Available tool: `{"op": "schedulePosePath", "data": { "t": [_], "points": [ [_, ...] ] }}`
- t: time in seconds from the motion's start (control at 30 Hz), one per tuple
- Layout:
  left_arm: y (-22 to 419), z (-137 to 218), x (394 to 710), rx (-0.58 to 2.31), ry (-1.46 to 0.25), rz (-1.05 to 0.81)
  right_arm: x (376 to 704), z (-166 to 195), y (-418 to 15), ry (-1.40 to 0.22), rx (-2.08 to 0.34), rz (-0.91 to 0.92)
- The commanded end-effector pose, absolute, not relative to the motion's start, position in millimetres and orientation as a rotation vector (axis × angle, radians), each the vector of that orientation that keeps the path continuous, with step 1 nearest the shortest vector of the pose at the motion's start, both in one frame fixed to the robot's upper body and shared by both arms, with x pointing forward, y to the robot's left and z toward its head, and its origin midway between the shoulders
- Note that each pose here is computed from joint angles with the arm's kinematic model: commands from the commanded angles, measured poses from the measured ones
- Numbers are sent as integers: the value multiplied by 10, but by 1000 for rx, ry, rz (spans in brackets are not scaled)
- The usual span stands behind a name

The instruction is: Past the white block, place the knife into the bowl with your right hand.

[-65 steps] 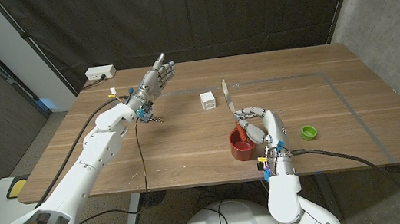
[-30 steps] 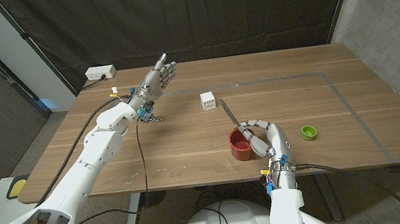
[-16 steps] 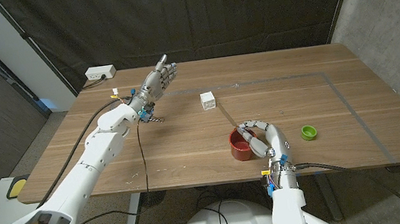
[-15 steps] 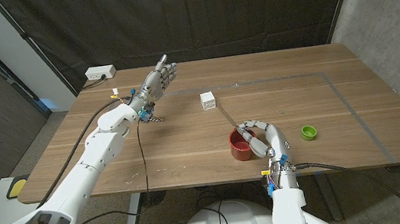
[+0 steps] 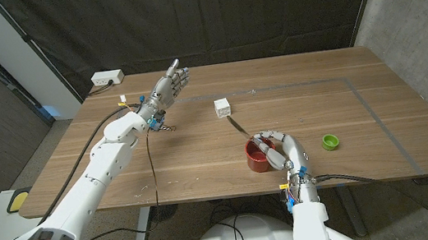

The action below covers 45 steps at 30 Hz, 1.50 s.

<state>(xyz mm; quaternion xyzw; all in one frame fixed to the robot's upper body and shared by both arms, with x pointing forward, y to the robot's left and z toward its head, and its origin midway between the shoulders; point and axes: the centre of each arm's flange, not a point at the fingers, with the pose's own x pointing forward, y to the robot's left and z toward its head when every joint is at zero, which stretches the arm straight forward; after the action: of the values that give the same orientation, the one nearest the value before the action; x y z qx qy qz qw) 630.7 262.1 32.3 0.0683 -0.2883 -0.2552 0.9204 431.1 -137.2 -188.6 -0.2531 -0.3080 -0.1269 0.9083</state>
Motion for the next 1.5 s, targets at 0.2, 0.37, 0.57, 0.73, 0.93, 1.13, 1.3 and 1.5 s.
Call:
{"op": "schedulePosePath", "data": {
  "t": [0.2, 0.37, 0.57, 0.73, 0.93, 1.13, 1.3, 1.5],
  "points": [
    [2615, 324, 6337, 154, -581, -538, 4304, -1905, -1357, -640, -518, -225],
    [2594, 334, 6342, 158, -579, -542, 4297, -1897, -1393, -649, -506, -239],
    [2600, 333, 6315, 158, -585, -538, 4292, -1841, -1448, -660, -508, -248],
    [2652, 291, 6280, 146, -589, -523, 4300, -1769, -1483, -675, -522, -222],
    [2686, 259, 6263, 139, -593, -523, 4264, -1671, -1510, -703, -525, -196],
    [2717, 232, 6244, 135, -606, -531, 4199, -1530, -1545, -740, -567, -198],
    [2730, 221, 6221, 135, -618, -547, 4190, -1380, -1613, -753, -578, -181],
    [2746, 235, 6167, 146, -650, -564, 4281, -1243, -1713, -767, -502, -140]
  ]
}}
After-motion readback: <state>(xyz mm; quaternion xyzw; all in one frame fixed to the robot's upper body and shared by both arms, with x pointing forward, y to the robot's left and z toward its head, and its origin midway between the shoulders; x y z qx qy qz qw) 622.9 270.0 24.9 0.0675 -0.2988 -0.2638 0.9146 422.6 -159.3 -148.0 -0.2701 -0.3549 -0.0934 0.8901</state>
